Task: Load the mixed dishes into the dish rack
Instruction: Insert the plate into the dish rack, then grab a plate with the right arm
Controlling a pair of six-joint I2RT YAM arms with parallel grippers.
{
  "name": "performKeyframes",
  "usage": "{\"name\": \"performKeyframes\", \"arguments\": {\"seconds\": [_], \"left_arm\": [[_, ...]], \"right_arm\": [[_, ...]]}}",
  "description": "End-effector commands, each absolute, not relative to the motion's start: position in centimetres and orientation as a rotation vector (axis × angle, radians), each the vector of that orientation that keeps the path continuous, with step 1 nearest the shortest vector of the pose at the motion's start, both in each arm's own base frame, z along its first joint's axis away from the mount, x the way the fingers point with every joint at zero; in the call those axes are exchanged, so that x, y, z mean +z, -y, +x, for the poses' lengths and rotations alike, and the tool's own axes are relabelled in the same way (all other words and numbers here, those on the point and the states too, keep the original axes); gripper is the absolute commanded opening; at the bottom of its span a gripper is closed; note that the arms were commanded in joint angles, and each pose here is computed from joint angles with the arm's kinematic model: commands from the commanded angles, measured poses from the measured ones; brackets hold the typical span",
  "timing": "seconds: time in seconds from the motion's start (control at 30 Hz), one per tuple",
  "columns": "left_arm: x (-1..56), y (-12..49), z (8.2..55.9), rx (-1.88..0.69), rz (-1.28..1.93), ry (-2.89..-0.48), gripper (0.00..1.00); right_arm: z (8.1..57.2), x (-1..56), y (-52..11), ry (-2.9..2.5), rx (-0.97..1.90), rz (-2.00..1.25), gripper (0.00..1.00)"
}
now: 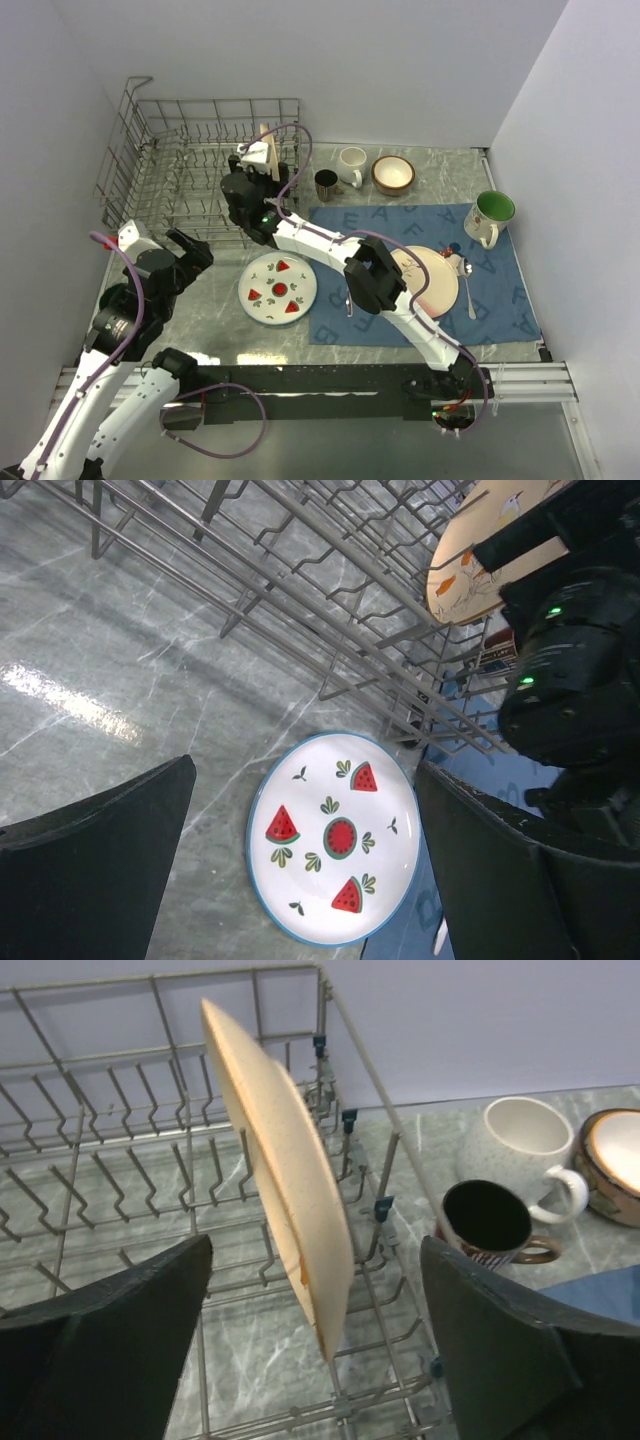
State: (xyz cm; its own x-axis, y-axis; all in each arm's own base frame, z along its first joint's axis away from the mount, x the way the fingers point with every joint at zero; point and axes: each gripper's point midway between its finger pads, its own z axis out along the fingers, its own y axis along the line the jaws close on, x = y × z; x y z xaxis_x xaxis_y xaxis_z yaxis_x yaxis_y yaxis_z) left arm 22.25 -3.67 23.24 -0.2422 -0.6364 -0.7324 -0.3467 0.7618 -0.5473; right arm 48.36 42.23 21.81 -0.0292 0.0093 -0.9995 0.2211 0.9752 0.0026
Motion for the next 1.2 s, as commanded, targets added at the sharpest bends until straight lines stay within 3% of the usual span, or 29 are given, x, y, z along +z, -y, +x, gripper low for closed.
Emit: {"name": "performKeyframes", "arguments": {"seconds": [0.0,0.37,0.47,0.67,0.87,1.17], "left_arm": [[25.0,3.2,22.0,-0.331,-0.762,-1.813,0.99],[28.1,3.9,22.1,-0.377,-0.655,-1.78,0.99],[29.0,4.8,22.1,-0.405,-0.559,-1.778,0.99],[29.4,6.9,22.5,-0.452,-0.399,-1.83,0.99],[28.4,9.6,23.1,-0.549,-0.303,-1.901,0.99],[26.4,12.6,23.3,-0.708,-0.287,-1.973,0.99]], "right_arm": [[47.2,30.5,-39.4,-1.492,-0.105,0.355,0.98],[44.7,39.1,-35.7,-1.468,-0.025,0.279,1.0],[44.0,38.7,-34.4,-1.608,0.057,0.189,1.0],[40.1,33.6,-29.4,-1.91,0.346,0.112,1.0],[34.3,28.9,-25.0,-2.025,0.339,0.056,1.0],[26.9,20.7,-24.5,-2.256,0.653,0.068,0.96]]}}
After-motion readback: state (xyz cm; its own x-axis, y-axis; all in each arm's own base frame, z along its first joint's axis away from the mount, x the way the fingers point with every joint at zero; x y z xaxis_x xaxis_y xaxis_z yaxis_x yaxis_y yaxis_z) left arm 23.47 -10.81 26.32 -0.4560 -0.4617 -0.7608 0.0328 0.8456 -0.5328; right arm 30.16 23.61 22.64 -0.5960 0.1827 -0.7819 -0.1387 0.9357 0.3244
